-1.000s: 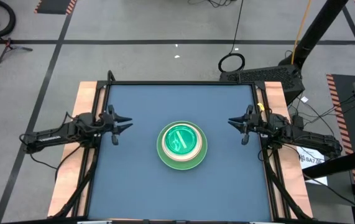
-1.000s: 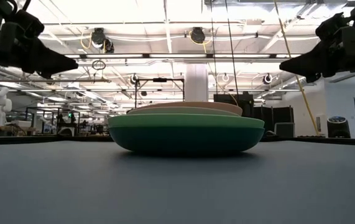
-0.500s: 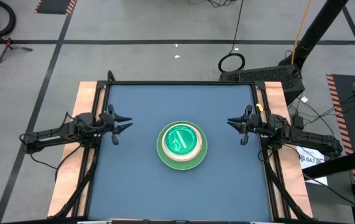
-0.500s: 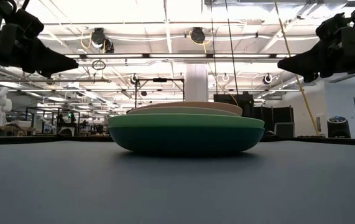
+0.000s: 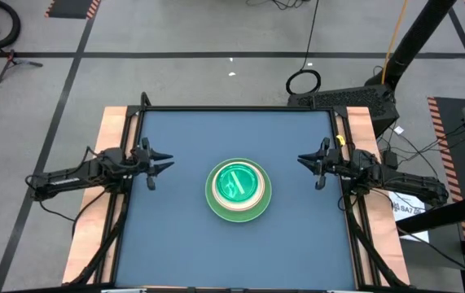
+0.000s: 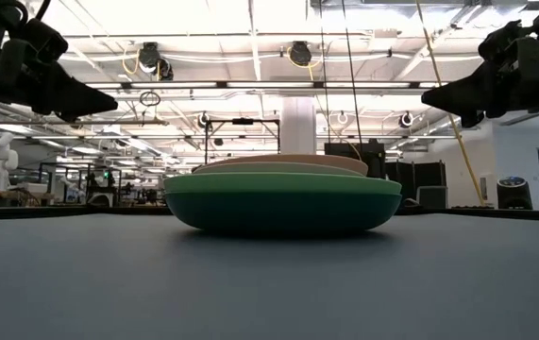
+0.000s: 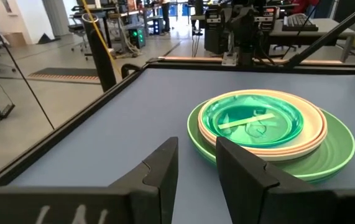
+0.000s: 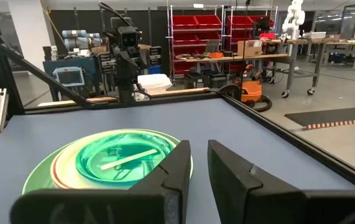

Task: Stack plastic plates
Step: Return to Home Position

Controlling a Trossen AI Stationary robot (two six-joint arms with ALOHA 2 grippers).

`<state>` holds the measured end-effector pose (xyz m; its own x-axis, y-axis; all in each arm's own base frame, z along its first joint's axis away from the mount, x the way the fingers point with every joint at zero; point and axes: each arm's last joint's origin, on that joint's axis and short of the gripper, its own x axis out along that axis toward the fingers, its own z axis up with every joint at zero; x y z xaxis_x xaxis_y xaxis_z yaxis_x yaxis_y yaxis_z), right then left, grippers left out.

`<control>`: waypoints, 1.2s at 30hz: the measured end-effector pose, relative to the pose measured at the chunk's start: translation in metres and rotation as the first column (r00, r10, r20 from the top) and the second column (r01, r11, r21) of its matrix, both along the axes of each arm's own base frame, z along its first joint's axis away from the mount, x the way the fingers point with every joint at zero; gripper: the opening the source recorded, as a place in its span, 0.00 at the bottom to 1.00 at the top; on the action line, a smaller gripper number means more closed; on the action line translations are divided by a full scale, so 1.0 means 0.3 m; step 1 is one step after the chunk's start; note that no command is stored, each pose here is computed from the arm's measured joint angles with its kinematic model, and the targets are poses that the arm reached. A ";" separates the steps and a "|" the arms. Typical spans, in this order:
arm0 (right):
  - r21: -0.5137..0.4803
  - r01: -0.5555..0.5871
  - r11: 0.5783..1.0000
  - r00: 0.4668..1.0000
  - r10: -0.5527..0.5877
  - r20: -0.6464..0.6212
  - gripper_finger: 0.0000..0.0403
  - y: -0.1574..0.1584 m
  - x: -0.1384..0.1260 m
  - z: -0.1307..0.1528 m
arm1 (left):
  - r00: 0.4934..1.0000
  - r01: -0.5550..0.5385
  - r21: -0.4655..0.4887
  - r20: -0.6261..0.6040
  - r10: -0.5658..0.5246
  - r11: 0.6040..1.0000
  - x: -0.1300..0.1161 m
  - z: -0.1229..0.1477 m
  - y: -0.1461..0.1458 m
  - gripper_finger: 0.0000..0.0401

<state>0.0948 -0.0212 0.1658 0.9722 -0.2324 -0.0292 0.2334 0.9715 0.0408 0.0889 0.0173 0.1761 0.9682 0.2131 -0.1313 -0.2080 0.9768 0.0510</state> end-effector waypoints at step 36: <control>-0.026 0.003 1.000 1.000 -0.003 -0.007 0.12 0.000 0.000 0.000 | 1.000 0.001 0.001 0.001 -0.001 1.000 0.000 0.000 0.000 0.29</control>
<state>0.0948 -0.0213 0.1658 0.9713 -0.2361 -0.0297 0.2366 0.9715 0.0143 0.0889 0.0172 0.1762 0.9684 0.2127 -0.1302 -0.2076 0.9768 0.0519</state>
